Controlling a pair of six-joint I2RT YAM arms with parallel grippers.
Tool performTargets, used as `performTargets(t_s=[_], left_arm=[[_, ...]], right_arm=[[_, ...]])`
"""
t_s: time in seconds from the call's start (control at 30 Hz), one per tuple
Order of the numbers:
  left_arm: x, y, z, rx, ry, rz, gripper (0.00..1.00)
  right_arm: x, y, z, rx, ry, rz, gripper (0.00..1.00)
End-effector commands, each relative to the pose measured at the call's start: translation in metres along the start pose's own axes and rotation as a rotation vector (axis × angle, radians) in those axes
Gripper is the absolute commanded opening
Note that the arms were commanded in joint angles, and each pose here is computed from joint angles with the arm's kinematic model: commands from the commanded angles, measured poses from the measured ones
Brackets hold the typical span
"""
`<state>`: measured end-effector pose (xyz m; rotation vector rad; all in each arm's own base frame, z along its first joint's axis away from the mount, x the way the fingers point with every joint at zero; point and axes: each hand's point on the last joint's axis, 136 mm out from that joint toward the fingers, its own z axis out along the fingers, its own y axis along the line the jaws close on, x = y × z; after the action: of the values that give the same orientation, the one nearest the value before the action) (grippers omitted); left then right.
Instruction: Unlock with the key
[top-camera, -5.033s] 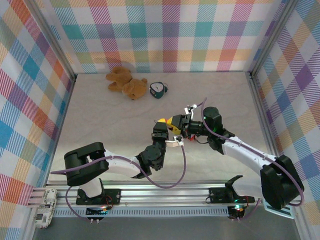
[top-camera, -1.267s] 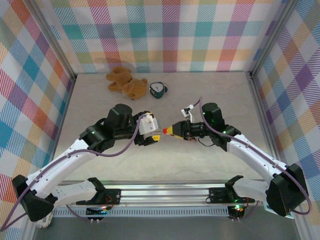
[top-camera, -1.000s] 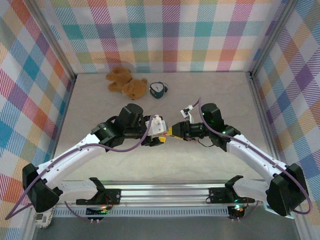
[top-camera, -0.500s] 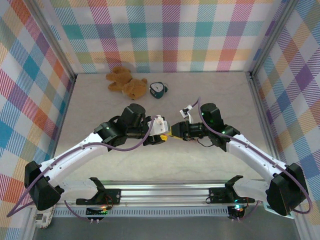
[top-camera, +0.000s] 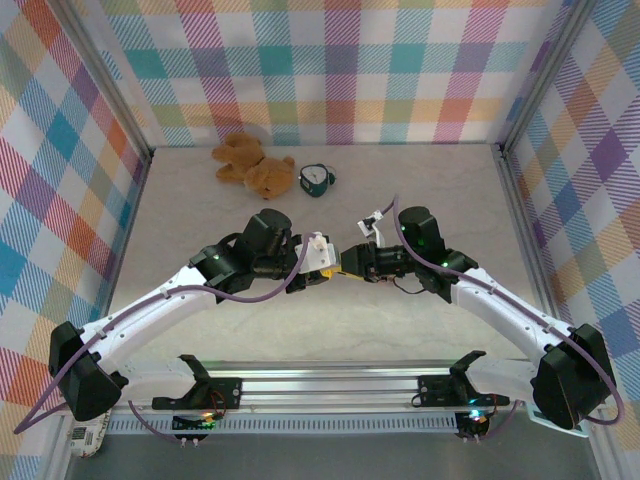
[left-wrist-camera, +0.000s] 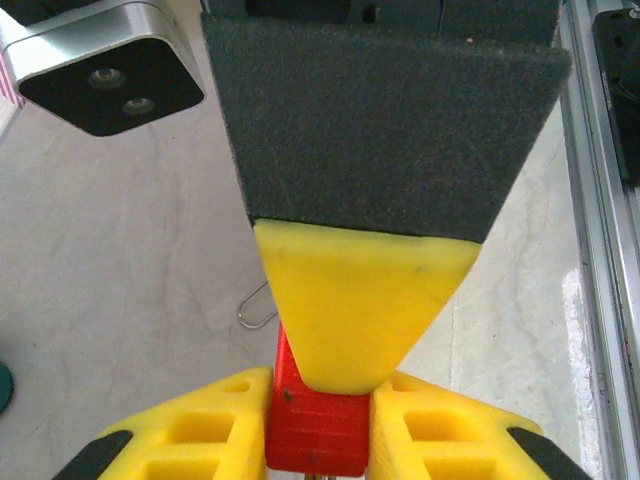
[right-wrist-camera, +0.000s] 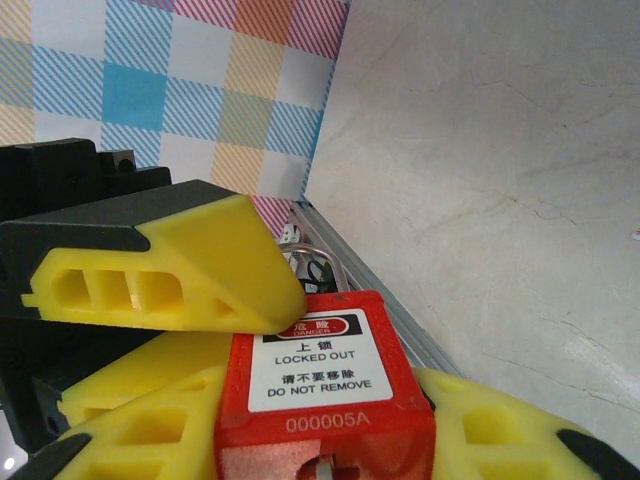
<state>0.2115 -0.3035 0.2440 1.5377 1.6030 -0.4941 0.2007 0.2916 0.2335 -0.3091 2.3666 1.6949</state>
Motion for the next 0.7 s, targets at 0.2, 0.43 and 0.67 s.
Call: performTargets(t_s=[0.2,0.43,0.67], left_arm=[[0.012,-0.018,0.004,0.069,0.038,-0.012,0.14],[0.016,-0.018,0.002,0.063,0.061,-0.008,0.03],[0.014,-0.004,-0.003,-0.035,0.048,0.024,0.0]], right_arm=[[-0.014,0.028,-0.003,-0.043,-0.033,-0.083,0.19],[-0.016,0.031,-0.004,-0.045,-0.044,-0.088,0.22],[-0.024,0.026,-0.012,0.035,-0.105,-0.042,0.59]])
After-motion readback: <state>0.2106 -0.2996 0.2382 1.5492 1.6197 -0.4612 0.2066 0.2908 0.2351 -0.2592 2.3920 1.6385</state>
